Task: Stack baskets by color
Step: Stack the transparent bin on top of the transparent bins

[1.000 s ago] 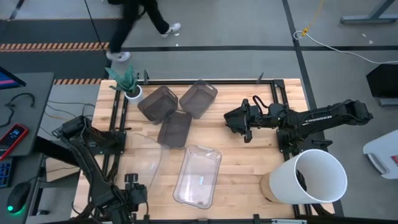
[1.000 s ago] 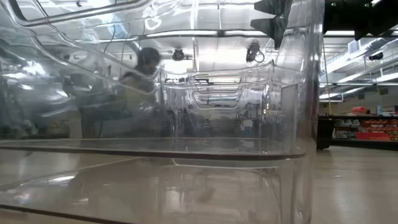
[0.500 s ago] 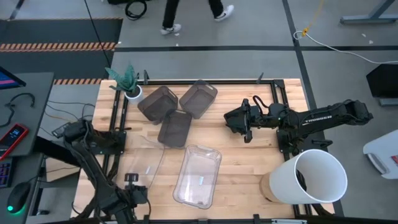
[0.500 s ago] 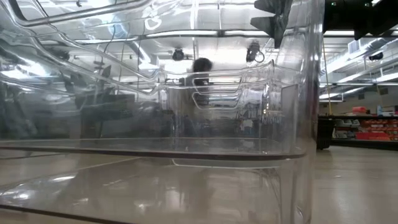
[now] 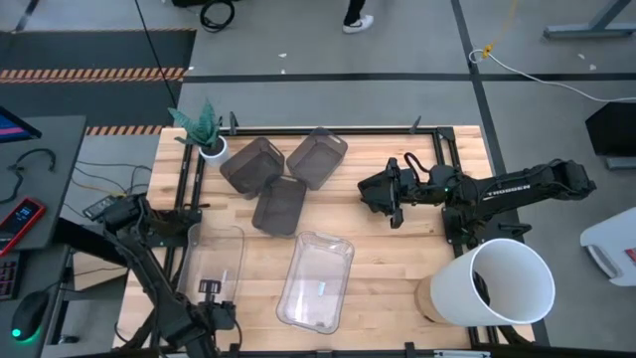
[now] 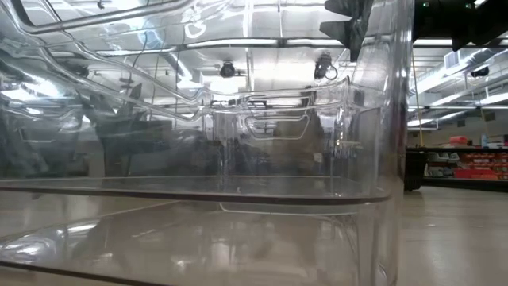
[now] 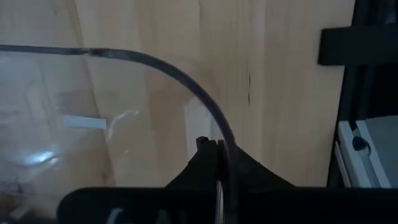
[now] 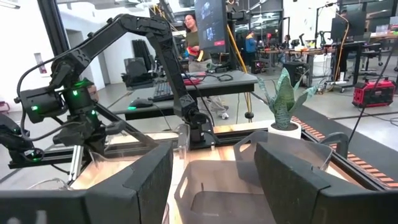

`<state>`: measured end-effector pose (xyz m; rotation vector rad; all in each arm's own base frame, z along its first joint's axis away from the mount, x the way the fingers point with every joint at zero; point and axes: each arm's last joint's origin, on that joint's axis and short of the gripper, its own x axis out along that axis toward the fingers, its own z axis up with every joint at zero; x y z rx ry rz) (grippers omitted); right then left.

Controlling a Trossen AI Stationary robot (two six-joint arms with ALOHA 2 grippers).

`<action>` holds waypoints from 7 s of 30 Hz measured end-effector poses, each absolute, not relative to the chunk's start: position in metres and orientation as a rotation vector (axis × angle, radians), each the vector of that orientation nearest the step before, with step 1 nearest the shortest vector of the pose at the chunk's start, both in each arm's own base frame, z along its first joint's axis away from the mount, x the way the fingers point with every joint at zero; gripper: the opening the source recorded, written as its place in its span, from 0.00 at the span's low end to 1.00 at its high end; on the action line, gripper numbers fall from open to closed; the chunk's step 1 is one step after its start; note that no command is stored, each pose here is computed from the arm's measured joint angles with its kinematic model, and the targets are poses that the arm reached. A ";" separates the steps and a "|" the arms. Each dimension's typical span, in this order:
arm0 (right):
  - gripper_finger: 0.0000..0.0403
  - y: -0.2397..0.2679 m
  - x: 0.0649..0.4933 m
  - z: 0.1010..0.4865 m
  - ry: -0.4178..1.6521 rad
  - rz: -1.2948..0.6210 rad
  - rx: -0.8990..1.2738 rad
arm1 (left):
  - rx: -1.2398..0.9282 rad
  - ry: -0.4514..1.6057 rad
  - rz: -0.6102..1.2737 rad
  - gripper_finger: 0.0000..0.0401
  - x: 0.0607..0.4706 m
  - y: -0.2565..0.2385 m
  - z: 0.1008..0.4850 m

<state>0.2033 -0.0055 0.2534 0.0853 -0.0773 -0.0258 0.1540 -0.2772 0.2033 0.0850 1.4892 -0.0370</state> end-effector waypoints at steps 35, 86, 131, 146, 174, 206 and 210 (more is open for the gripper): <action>0.57 -0.005 0.204 0.251 -0.060 -0.025 0.123 | 0.165 1.167 0.060 0.02 0.154 -0.287 0.312; 0.57 0.003 0.203 0.251 -0.047 -0.066 0.104 | 0.082 0.957 -0.288 0.02 0.315 -0.253 0.314; 0.57 0.012 0.203 0.247 -0.016 -0.035 0.139 | 0.218 0.971 -0.242 0.50 0.280 -0.258 0.323; 0.57 0.011 0.203 0.248 -0.021 -0.038 0.140 | 0.191 1.041 -0.249 0.19 0.289 -0.253 0.296; 0.57 0.012 0.204 0.247 -0.016 -0.036 0.181 | 0.199 1.241 -0.301 0.00 0.274 -0.244 0.308; 0.57 0.016 0.204 0.247 -0.014 -0.020 0.159 | 0.161 1.287 -0.299 0.00 0.272 -0.248 0.298; 0.57 0.016 0.204 0.247 -0.014 -0.020 0.159 | 0.177 1.285 -0.302 0.00 0.269 -0.251 0.298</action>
